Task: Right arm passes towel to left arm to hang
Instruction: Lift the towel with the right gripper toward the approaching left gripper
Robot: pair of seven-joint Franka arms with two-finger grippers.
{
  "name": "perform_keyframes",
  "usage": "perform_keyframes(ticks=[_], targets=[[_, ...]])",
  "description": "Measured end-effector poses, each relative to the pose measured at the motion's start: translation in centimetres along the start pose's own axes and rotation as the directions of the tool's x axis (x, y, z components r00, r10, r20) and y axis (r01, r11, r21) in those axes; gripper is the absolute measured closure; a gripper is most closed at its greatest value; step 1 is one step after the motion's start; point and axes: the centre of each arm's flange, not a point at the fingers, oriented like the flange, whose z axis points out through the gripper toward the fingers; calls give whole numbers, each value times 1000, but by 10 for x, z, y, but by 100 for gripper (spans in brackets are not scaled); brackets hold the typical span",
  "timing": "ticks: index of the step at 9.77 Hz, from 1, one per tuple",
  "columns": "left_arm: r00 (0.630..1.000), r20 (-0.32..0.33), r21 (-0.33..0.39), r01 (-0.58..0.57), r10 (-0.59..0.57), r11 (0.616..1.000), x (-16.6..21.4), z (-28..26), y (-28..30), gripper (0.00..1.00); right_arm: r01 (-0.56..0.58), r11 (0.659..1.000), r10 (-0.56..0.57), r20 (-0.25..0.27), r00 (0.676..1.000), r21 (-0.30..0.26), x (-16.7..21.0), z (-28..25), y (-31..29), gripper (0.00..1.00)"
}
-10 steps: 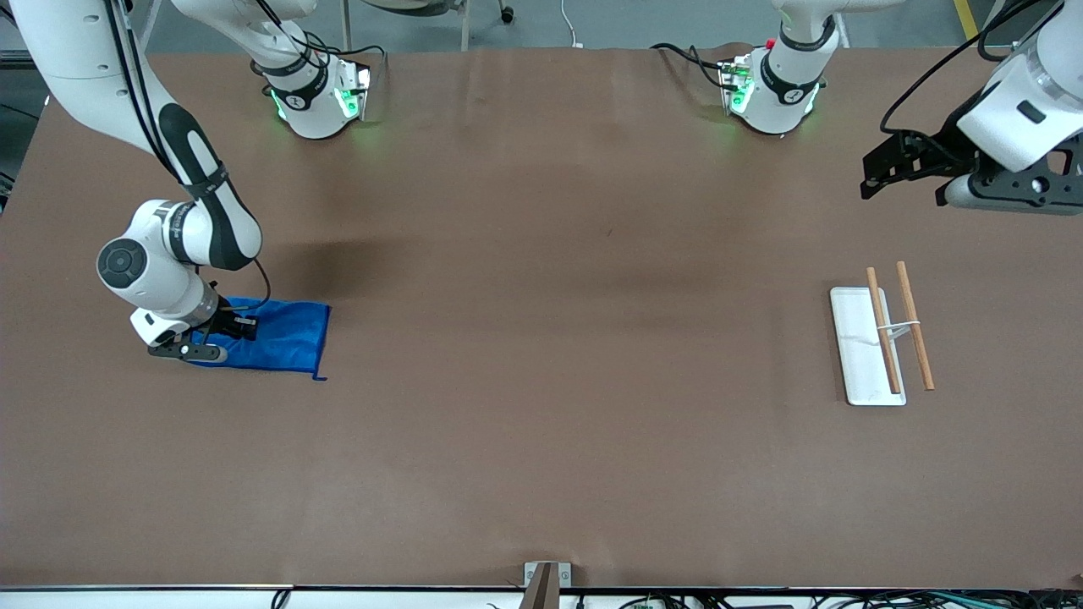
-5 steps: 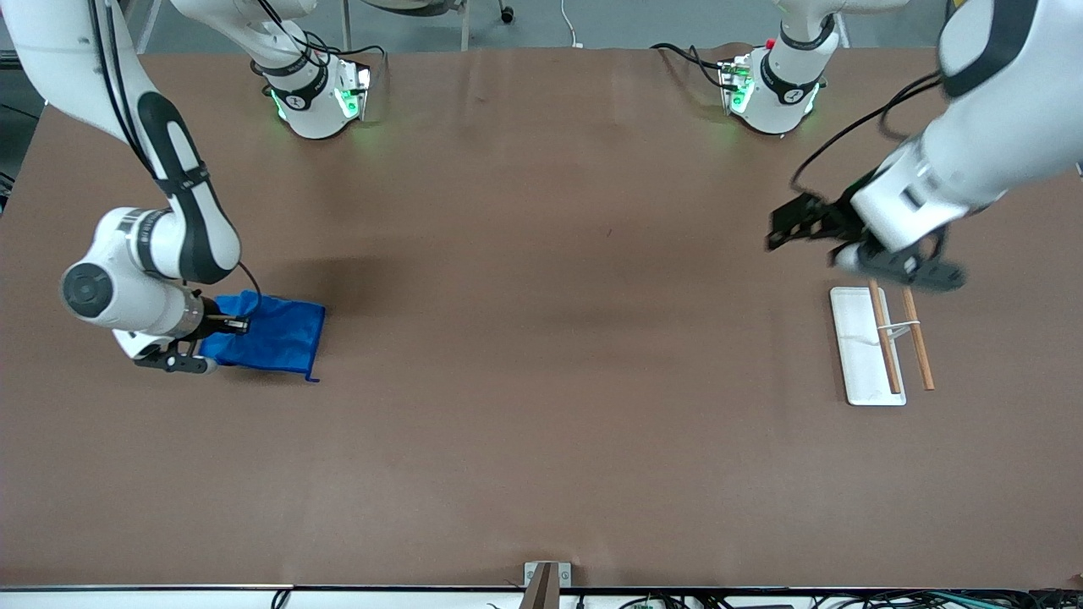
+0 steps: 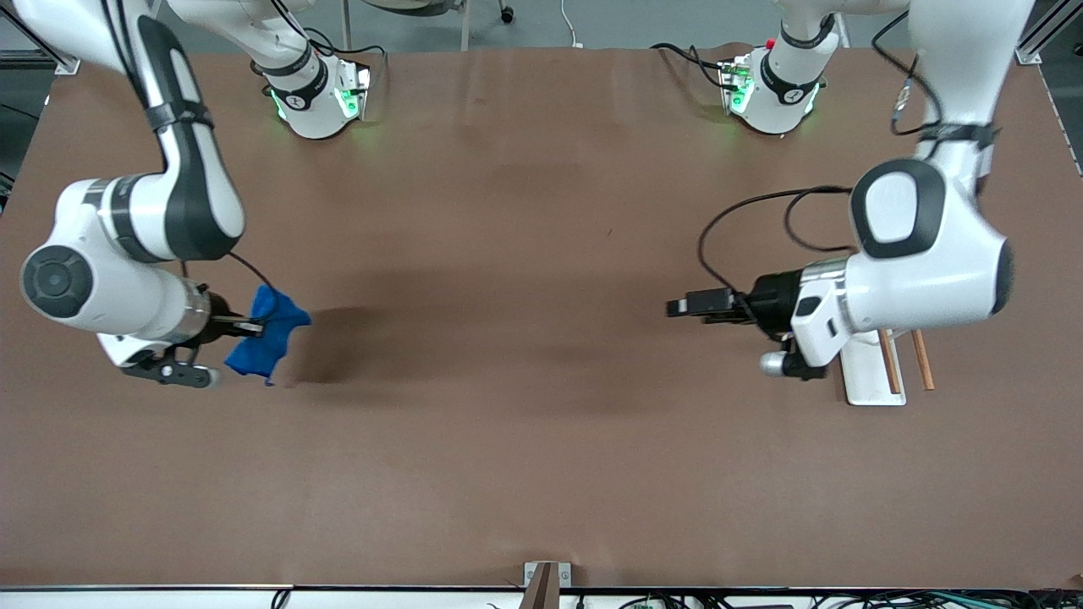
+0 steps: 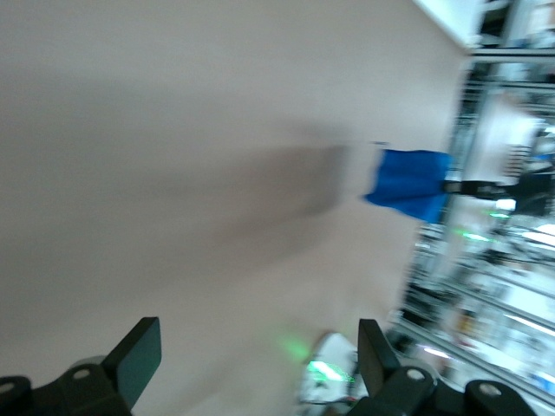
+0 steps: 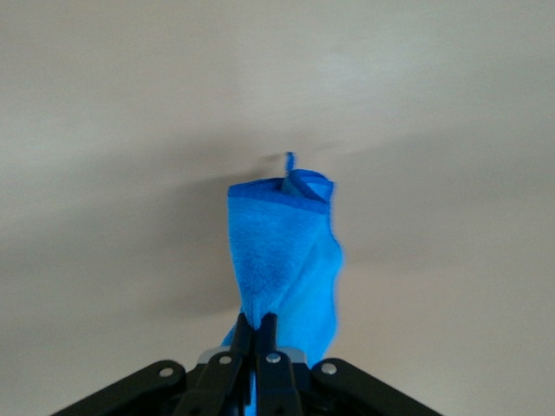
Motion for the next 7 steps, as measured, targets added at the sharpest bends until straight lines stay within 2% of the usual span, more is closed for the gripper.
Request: perform_keyframes(ticks=[1, 3, 5, 7], targets=[[1000, 14, -110, 7, -6, 994, 9, 21, -15, 0, 16, 998, -17, 14, 1000, 64, -11, -2, -34, 96], [1000, 24, -238, 1, 5, 971, 17, 51, -34, 0, 47, 975, -57, 41, 998, 216, -36, -11, -103, 96], [999, 22, -384, -16, 26, 923, 15, 82, -54, 0, 44, 920, -77, 69, 995, 390, -56, -34, -154, 96], [999, 36, -502, -14, 37, 865, 3, 123, -77, 0, 47, 852, -94, 65, 993, 522, -75, -62, -197, 96]])
